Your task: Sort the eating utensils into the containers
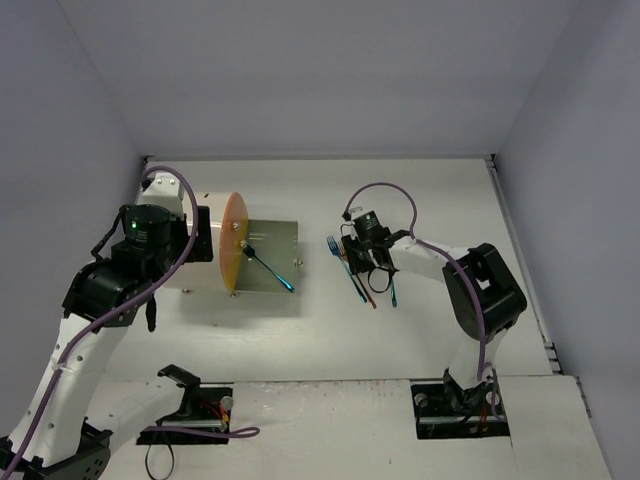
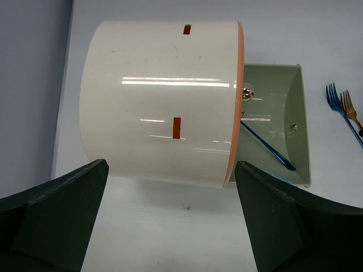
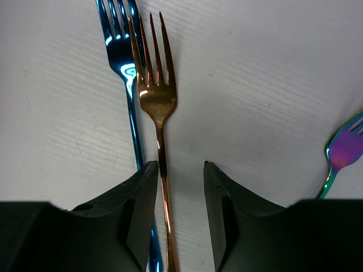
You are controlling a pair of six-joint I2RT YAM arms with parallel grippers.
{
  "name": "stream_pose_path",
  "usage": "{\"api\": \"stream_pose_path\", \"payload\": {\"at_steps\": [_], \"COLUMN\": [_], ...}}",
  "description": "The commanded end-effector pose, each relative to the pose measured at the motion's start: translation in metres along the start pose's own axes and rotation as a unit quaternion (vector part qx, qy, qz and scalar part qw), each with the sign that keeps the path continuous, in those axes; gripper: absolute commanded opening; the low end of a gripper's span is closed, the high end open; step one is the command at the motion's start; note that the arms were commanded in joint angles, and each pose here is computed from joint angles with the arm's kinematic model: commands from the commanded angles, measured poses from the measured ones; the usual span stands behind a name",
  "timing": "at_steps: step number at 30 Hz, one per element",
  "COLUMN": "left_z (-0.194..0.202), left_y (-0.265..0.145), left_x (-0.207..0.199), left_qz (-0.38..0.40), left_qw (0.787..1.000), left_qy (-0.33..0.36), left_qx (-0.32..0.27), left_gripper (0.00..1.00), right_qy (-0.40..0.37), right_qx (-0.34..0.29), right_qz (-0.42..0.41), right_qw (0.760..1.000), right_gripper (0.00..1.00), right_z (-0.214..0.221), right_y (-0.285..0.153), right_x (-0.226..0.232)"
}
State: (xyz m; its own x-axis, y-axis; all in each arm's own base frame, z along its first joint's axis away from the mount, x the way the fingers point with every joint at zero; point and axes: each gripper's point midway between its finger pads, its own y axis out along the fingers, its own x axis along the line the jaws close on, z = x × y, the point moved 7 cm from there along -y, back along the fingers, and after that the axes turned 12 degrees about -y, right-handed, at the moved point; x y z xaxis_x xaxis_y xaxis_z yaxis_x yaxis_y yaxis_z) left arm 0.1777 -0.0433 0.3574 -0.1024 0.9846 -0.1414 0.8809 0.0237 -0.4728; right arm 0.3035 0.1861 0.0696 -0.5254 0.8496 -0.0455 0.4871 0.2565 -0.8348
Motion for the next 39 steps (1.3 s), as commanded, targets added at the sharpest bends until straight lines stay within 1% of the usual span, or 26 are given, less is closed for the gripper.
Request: {"api": "stream_pose_path", "payload": {"at_steps": [1, 3, 4, 5, 7, 9, 12, 15, 19, 20, 24, 26, 30, 34, 39], "left_z": [-0.007, -0.008, -0.008, -0.008, -0.008, -0.008, -0.010, -0.010, -0.011, -0.010, -0.008, -0.008, -0.010, -0.012, -0.010], "left_y": [0.003, 0.003, 0.003, 0.003, 0.003, 0.003, 0.002, 0.001, -0.002, -0.002, -0.002, -0.003, -0.006, -0.009, -0.009], "left_x": [-0.004, -0.003, -0.003, -0.003, -0.003, -0.003, -0.003, -0.003, -0.001, -0.001, 0.000, -0.001, 0.000, 0.001, 0.001], "left_qz": [0.005, 0.004, 0.003, 0.002, 0.003, 0.002, 0.002, 0.004, 0.003, 0.002, 0.002, 0.004, 0.002, 0.005, 0.005], "left_qw": [1.000, 1.000, 1.000, 1.000, 1.000, 1.000, 1.000, 1.000, 1.000, 1.000, 1.000, 1.000, 0.999, 0.999, 0.999], "left_qy": [-0.001, -0.001, 0.000, 0.000, 0.000, 0.001, 0.000, -0.003, -0.005, -0.006, -0.013, -0.015, -0.021, -0.028, -0.033], "left_qx": [-0.012, -0.013, -0.013, -0.013, -0.014, -0.014, -0.017, -0.019, -0.023, -0.022, -0.022, -0.023, -0.028, -0.033, -0.033], "left_gripper": [0.93, 0.93, 0.93, 0.93, 0.93, 0.93, 0.93, 0.93, 0.93, 0.93, 0.93, 0.93, 0.93, 0.93, 0.93], "right_qy": [-0.006, -0.005, -0.006, -0.008, -0.008, -0.009, -0.012, -0.017, -0.036, -0.042, -0.055, -0.052, -0.035, -0.012, -0.019], "right_qx": [-0.009, -0.006, -0.006, -0.008, -0.011, -0.021, -0.053, -0.103, -0.205, -0.217, -0.289, -0.305, -0.322, -0.316, -0.285], "right_qz": [0.015, 0.023, 0.024, 0.028, 0.045, 0.052, 0.055, 0.042, -0.006, -0.017, -0.064, -0.083, -0.105, -0.122, -0.119], "right_qw": [1.000, 1.000, 1.000, 1.000, 0.999, 0.998, 0.997, 0.994, 0.978, 0.975, 0.954, 0.947, 0.940, 0.941, 0.951], "right_gripper": [0.32, 0.28, 0.22, 0.14, 0.05, 0.00, 0.00, 0.00, 0.00, 0.00, 0.00, 0.00, 0.00, 0.00, 0.00], "right_z": [-0.008, -0.006, -0.007, -0.008, -0.010, -0.016, -0.038, -0.071, -0.139, -0.148, -0.206, -0.222, -0.240, -0.235, -0.212], "right_y": [0.003, 0.005, 0.004, 0.004, 0.002, -0.004, -0.021, -0.042, -0.094, -0.099, -0.127, -0.129, -0.115, -0.088, -0.056], "right_x": [-0.001, -0.003, -0.004, -0.004, -0.010, -0.014, -0.019, -0.016, 0.011, 0.021, 0.068, 0.090, 0.125, 0.148, 0.163]}}
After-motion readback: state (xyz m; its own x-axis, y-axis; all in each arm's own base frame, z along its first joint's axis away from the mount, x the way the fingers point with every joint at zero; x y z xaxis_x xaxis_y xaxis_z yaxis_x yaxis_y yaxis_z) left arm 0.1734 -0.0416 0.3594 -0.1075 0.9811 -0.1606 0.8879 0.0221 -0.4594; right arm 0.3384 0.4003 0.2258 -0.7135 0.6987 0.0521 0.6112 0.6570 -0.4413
